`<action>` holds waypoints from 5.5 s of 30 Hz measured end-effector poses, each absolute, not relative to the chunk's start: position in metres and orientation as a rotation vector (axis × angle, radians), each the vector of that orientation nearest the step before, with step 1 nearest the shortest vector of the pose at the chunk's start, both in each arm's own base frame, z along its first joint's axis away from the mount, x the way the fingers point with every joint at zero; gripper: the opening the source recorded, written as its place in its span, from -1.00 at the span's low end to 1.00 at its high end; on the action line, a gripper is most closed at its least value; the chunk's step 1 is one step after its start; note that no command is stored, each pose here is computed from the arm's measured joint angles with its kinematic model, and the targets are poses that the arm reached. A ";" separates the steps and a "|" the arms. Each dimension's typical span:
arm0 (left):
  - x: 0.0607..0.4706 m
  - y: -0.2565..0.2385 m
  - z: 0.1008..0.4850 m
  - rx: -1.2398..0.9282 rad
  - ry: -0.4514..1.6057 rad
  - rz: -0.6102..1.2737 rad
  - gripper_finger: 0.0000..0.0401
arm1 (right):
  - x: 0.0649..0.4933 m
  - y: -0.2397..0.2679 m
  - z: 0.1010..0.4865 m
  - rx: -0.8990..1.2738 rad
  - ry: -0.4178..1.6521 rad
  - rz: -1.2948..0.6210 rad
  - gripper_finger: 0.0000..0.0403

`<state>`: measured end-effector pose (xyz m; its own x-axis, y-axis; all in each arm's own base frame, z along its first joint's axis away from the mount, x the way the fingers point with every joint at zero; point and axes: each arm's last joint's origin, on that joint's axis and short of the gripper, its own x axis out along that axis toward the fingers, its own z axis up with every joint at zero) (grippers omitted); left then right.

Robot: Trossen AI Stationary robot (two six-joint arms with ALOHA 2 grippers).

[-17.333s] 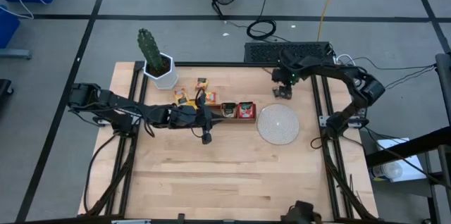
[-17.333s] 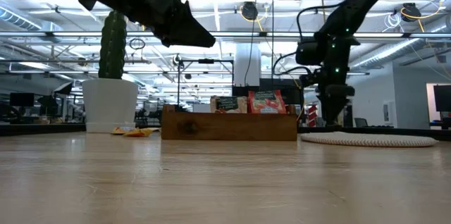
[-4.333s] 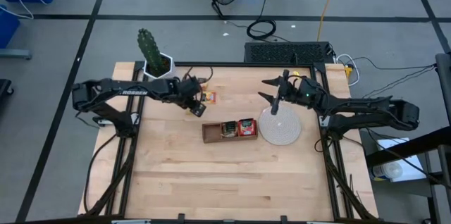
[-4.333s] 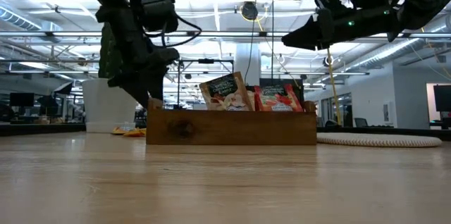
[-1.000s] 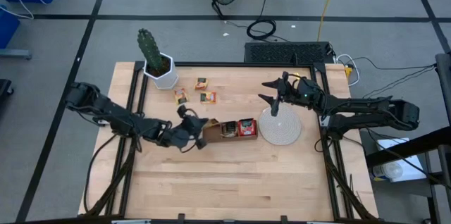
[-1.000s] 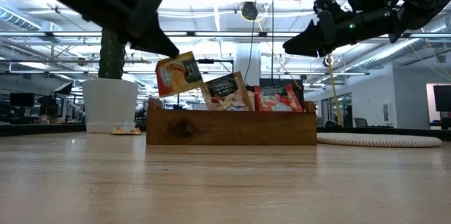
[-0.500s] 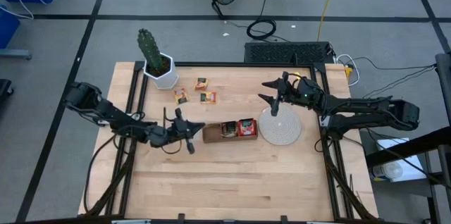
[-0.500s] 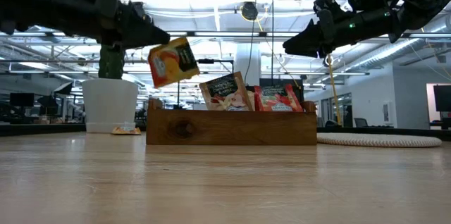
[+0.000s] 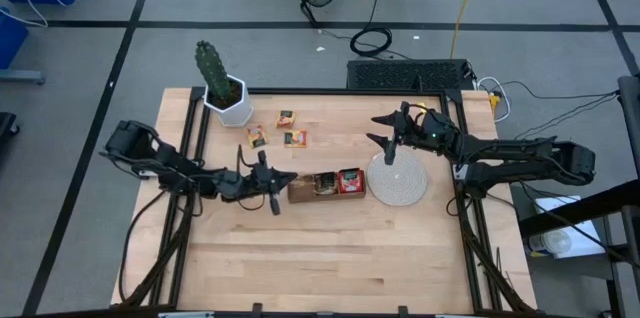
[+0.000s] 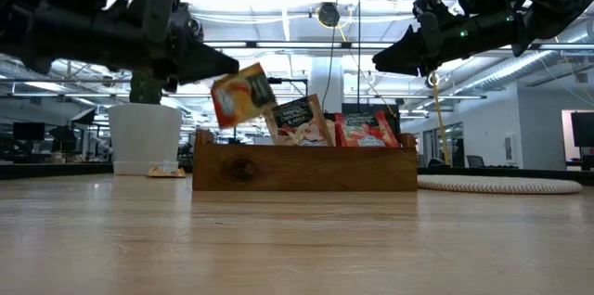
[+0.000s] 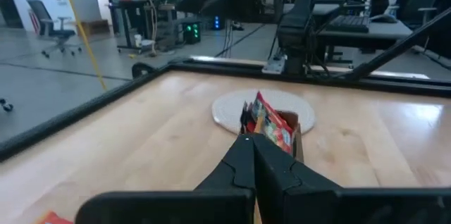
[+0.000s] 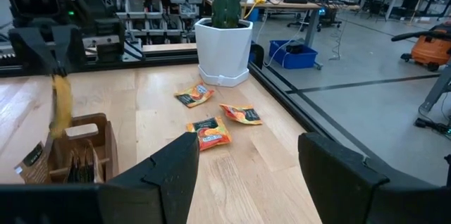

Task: Pick & Place Tea
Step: Put the yellow tea bag into the left section of the wooden organizer

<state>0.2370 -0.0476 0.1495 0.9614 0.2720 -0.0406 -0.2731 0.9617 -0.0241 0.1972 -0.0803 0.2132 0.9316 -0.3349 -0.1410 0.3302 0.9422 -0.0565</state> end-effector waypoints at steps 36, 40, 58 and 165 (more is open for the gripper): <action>0.247 -0.039 0.105 -0.093 0.070 0.370 -0.25 | 0.197 -0.080 0.213 -0.036 0.150 -0.339 0.12; 0.247 -0.039 0.110 -0.055 0.042 0.372 -0.06 | 0.197 -0.080 0.213 -0.036 0.150 -0.339 0.12; 0.263 0.019 0.201 -0.228 0.624 0.251 -0.04 | 0.197 -0.080 0.213 -0.054 0.154 -0.334 0.12; 0.280 -0.048 0.160 0.356 0.581 0.410 -0.99 | 0.197 -0.080 0.210 -0.028 0.181 -0.334 0.12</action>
